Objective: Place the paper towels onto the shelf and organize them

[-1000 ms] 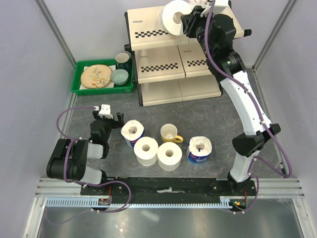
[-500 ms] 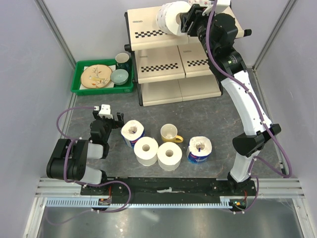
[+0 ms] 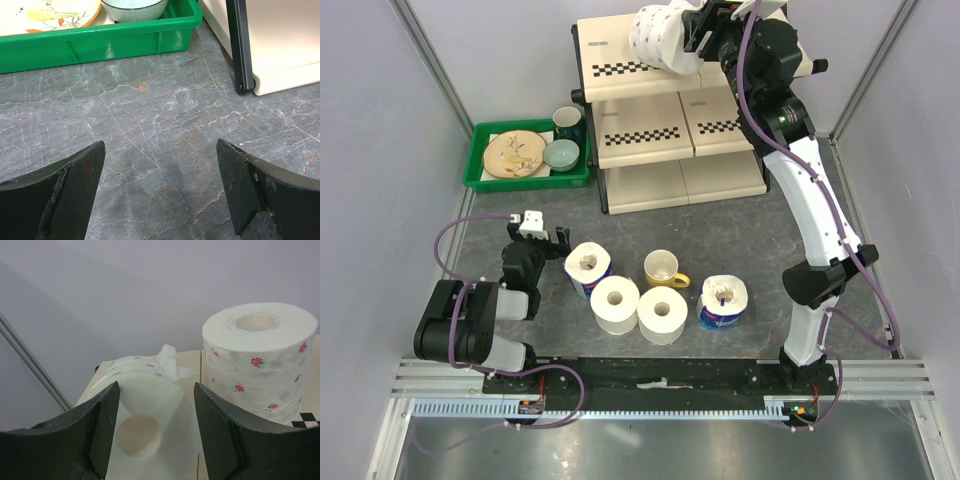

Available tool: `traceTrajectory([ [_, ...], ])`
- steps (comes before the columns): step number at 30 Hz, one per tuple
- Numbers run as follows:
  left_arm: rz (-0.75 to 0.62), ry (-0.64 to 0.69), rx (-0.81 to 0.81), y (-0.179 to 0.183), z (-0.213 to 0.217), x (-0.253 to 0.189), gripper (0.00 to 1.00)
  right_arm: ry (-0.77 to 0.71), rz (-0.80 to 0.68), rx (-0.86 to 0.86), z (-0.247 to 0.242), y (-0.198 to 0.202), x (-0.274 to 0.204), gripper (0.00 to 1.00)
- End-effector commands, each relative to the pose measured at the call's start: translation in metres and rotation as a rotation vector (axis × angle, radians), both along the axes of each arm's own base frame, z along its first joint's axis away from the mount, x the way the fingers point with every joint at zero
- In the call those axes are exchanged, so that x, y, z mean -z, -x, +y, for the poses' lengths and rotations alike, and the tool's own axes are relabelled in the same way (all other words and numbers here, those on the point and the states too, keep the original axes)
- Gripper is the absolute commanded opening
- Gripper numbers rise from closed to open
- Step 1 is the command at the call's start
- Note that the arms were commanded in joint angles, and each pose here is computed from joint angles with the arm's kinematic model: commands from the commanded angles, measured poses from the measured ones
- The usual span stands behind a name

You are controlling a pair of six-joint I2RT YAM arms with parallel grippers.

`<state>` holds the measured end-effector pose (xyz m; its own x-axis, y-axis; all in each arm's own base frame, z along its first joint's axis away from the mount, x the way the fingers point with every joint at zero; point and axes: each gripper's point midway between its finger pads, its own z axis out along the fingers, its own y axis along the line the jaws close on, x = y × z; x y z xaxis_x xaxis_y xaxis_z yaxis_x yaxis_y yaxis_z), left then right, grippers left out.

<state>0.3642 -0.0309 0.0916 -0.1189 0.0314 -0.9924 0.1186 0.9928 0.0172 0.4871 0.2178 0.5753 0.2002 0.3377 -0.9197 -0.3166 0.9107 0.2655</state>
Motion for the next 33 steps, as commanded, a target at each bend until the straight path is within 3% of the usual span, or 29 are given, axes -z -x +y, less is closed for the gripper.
traceTrajectory([
  [1,-0.059,-0.017,0.011,-0.005,-0.001,-0.016,1.00,-0.012,-0.012,-0.018,0.004,-0.004,-0.002,0.69],
  [33,-0.060,-0.015,0.013,-0.005,-0.001,-0.016,1.00,0.060,0.036,-0.036,0.002,0.003,0.039,0.72],
])
